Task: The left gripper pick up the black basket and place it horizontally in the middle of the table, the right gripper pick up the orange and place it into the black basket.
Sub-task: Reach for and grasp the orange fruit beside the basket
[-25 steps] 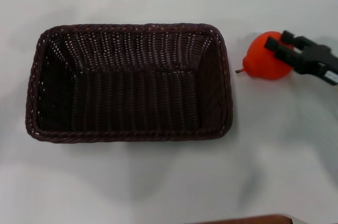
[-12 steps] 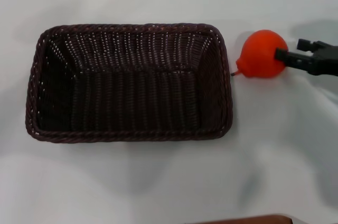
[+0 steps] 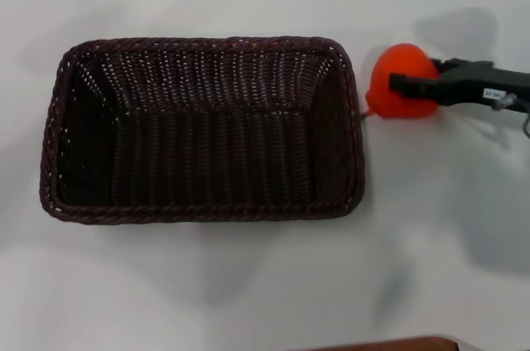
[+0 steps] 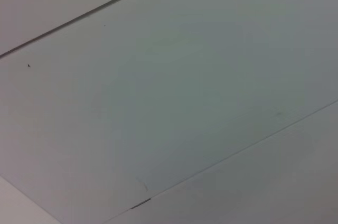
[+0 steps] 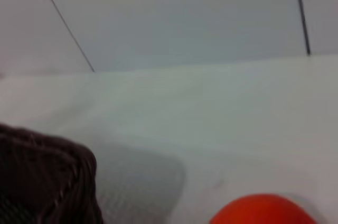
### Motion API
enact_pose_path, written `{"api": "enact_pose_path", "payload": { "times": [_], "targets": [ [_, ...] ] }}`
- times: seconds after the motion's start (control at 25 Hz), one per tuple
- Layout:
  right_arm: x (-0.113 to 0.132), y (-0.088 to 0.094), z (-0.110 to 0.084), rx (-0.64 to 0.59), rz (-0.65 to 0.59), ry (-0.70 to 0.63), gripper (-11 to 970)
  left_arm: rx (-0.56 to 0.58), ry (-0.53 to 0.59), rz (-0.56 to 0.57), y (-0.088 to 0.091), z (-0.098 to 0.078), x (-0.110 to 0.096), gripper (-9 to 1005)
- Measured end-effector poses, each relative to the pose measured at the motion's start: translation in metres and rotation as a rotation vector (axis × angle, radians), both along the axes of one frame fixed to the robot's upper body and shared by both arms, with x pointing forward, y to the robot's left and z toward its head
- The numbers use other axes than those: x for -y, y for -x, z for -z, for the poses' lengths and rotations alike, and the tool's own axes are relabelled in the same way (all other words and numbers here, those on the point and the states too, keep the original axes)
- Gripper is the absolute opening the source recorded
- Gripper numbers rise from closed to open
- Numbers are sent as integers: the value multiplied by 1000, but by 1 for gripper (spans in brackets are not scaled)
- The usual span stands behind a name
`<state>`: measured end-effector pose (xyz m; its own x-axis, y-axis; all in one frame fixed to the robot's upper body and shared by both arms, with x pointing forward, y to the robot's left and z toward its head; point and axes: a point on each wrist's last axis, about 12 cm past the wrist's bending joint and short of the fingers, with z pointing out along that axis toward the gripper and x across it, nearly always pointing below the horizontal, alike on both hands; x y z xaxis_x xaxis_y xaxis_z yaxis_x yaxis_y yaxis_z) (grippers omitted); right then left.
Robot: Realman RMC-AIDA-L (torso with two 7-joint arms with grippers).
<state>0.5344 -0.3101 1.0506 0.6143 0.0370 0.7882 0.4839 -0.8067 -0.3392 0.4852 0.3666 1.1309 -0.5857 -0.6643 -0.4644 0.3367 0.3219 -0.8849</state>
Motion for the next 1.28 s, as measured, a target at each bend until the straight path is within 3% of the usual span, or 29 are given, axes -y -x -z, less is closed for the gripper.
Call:
{"api": "enact_pose_path", "payload": {
  "times": [0.4,0.72,1.28],
  "targets": [
    [-10,-3,3,-28,-58,46,748,0,-2,11,-4,-1,2,909],
    [-12,-2,2,-22,-76,39,495,-7,-2,8,-5,0,1,908],
    [-10,7,-10,20,-110,-3,408,-13,3,6,-1,2,0,908]
  ]
}}
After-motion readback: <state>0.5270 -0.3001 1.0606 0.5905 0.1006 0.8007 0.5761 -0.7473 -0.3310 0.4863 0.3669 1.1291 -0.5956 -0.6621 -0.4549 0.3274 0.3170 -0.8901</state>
